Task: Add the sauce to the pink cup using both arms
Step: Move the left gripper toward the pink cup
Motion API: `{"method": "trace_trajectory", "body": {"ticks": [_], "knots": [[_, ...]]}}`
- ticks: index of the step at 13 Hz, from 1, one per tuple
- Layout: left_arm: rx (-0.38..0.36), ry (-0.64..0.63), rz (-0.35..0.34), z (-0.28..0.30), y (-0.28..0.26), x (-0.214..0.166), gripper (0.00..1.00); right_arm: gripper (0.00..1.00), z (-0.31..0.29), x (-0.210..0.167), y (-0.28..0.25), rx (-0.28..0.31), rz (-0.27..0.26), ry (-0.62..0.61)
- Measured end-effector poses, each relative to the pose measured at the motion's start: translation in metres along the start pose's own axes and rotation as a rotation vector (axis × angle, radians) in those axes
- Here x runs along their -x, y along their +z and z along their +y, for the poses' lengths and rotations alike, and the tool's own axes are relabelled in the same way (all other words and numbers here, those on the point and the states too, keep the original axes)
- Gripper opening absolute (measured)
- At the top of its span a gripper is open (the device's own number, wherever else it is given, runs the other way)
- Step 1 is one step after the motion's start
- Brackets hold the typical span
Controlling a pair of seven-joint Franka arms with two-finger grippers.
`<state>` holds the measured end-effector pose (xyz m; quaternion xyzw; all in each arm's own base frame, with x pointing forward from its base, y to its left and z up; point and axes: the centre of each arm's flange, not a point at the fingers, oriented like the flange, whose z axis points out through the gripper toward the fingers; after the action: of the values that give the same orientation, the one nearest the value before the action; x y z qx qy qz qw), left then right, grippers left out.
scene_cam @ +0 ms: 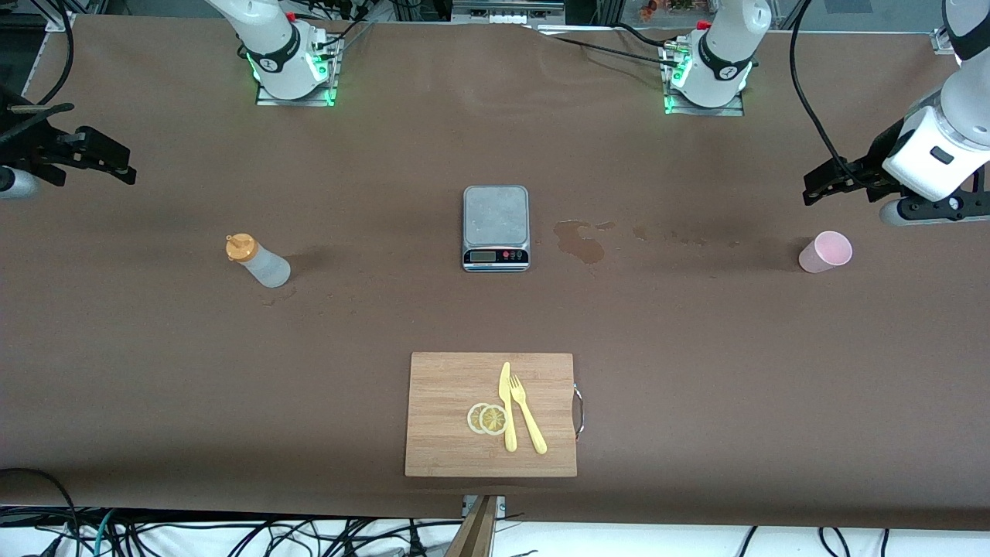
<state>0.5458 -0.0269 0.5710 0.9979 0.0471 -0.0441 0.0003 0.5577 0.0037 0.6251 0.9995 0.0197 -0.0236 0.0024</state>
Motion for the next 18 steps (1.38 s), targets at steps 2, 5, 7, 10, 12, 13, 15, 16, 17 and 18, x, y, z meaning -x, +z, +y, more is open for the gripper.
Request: {"method": "trace_trajectory", "body": {"ticks": [2,5,7,10,12,13,15,16,17,18], "knots": [[0.011,0.005,-0.002,0.0,0.0,0.0,1.0,1.0,0.003,-0.001,-0.001,0.0,0.014,0.005],[0.036,0.007,-0.001,-0.006,-0.002,-0.001,1.0,1.0,0.003,-0.002,-0.002,0.0,0.022,0.004],[0.037,0.009,0.006,-0.007,-0.005,-0.001,1.0,1.0,0.002,-0.003,-0.003,0.001,0.031,0.003],[0.013,0.003,0.015,-0.013,-0.008,-0.002,1.0,1.0,0.001,-0.004,-0.003,0.001,0.035,0.002],[-0.001,0.003,0.027,-0.015,-0.013,-0.003,1.0,1.0,0.001,-0.004,-0.003,0.001,0.037,0.002],[-0.002,0.005,0.026,-0.014,-0.013,-0.003,1.0,1.0,0.001,-0.004,-0.004,0.001,0.04,0.002],[-0.004,0.01,0.011,-0.011,-0.008,-0.005,1.0,1.0,0.002,-0.004,-0.004,0.001,0.042,0.004],[-0.005,0.013,-0.001,-0.009,-0.005,-0.005,1.0,1.0,0.003,-0.004,-0.004,0.001,0.042,0.004],[-0.007,0.014,-0.016,-0.009,-0.002,-0.005,1.0,1.0,0.003,-0.004,-0.004,0.001,0.043,0.004],[-0.009,0.014,-0.031,-0.009,0.0,-0.004,1.0,1.0,0.003,-0.004,-0.004,0.001,0.044,0.004]]}}
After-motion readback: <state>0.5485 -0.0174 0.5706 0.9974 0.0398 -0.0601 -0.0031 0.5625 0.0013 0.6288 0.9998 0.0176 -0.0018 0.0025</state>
